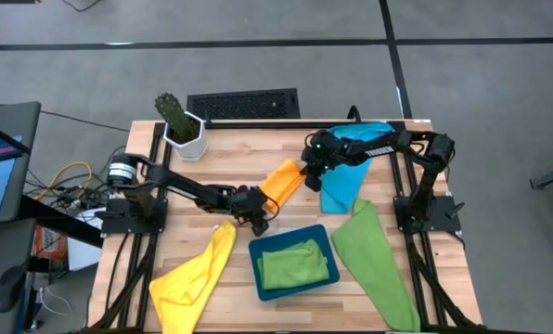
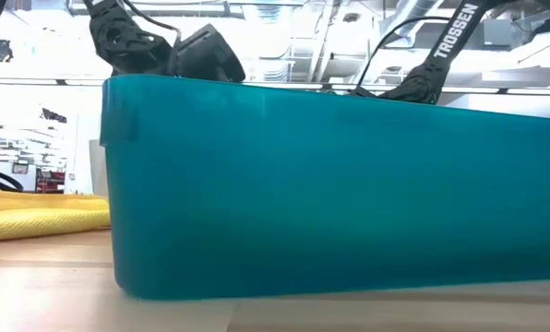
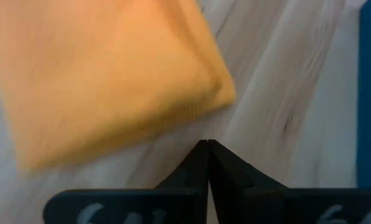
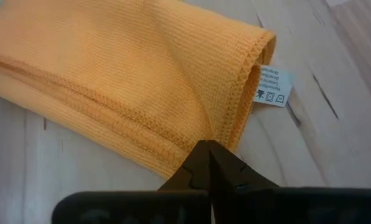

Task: Fold microfiber towels
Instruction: Put the folded orange microfiber towel into the blue bin

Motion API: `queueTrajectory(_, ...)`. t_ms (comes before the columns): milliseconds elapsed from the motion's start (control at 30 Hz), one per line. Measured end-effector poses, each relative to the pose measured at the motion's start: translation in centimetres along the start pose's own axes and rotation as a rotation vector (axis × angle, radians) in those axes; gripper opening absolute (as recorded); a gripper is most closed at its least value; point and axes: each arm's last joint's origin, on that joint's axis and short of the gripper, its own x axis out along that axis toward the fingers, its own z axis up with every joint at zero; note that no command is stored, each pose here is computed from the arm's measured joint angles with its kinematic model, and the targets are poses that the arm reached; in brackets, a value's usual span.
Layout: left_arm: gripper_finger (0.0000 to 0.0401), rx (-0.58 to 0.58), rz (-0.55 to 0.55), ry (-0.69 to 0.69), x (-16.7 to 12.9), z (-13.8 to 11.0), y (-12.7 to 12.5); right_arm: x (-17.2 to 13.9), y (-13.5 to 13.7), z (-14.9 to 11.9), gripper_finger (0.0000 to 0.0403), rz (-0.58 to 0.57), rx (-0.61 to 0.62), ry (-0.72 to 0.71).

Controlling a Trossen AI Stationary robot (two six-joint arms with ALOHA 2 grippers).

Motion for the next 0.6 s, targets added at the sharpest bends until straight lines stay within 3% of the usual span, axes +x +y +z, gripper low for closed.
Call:
queueTrajectory(233, 0.0000, -0.179, 0.022, -0.180, -4.8, 2.4, -0.4, -0.3, -0.3, 0.0, 0.0023, 0.010, 0.003, -0.008)
queueTrajectory(367, 0.0000, -0.114, 0.056, -0.390, -5.9, 3.4, -1.7, -0.3, -0.2, 0.1, 0.0017, 0.020, 0.005, -0.018)
queueTrajectory(500, 0.0000, -0.089, 0.119, -0.316, -2.9, 2.3, -0.8, -0.3, -0.2, 0.1, 0.0013, 0.022, -0.003, -0.021)
queueTrajectory(600, 0.0000, -0.104, 0.102, -0.257, -0.8, 1.7, -0.3, -0.3, -0.2, 0.1, 0.0020, 0.023, -0.002, -0.021)
